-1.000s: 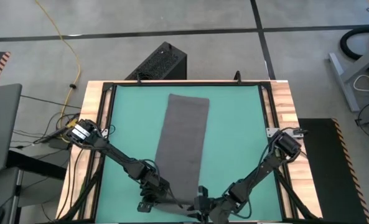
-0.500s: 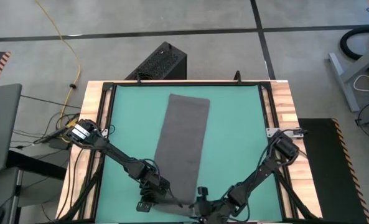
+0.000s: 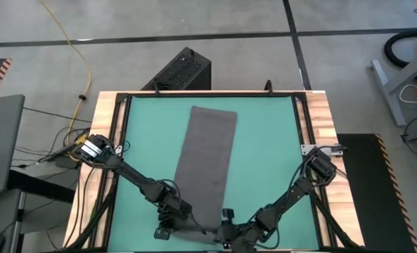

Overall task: Roll towel
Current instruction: Roll the gray towel

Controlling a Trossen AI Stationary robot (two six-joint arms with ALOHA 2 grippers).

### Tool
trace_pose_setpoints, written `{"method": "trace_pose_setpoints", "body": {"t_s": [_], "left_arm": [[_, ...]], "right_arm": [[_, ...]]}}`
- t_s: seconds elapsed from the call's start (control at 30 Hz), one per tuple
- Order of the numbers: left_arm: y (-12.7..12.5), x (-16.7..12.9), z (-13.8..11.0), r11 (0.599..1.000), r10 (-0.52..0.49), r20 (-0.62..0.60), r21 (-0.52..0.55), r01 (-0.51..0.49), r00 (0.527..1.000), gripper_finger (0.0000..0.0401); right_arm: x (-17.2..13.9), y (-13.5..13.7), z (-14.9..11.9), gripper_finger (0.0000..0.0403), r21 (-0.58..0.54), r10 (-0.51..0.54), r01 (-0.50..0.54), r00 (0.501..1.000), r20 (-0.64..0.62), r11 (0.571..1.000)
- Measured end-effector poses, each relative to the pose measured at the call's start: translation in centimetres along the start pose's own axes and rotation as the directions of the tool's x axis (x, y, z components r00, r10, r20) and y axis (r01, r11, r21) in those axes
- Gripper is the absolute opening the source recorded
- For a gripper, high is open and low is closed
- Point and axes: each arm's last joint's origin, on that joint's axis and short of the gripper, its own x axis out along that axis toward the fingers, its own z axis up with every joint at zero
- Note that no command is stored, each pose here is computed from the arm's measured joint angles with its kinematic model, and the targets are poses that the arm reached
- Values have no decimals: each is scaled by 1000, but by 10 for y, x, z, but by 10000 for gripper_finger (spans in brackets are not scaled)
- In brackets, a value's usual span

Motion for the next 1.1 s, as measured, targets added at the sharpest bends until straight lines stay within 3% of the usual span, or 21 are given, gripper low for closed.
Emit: {"method": "trace_pose_setpoints", "body": {"t_s": [0.17, 0.4, 0.6, 0.8, 0.93, 1.1], "left_arm": [[0, 0, 0, 1000, -1, 3, 2, 1, 1000, 27], [2, -3, 1, 999, -48, -25, -3, 48, 999, 64], [4, -5, 0, 995, -99, -69, -17, 98, 993, 75], [1, -13, -4, 996, -91, -97, -9, 90, 991, 76], [-6, -30, -10, 999, -53, -110, -3, 53, 992, 76], [-17, -58, -19, 998, 61, -57, 4, -61, 997, 76]], "right_arm": [[8, -3, -7, 94, 15, -5, 6, 1000, -25, 1000], [13, -11, -6, 15, 196, 39, -23, 996, -78, 980], [15, -15, -2, 25, 400, 104, -49, 988, -117, 915], [15, -19, -8, 20, 510, 84, 23, 979, -185, 860], [16, -24, -9, 22, 555, 62, 67, 976, -211, 829], [17, -28, -7, 23, 581, 55, 79, 976, -210, 810]]}}
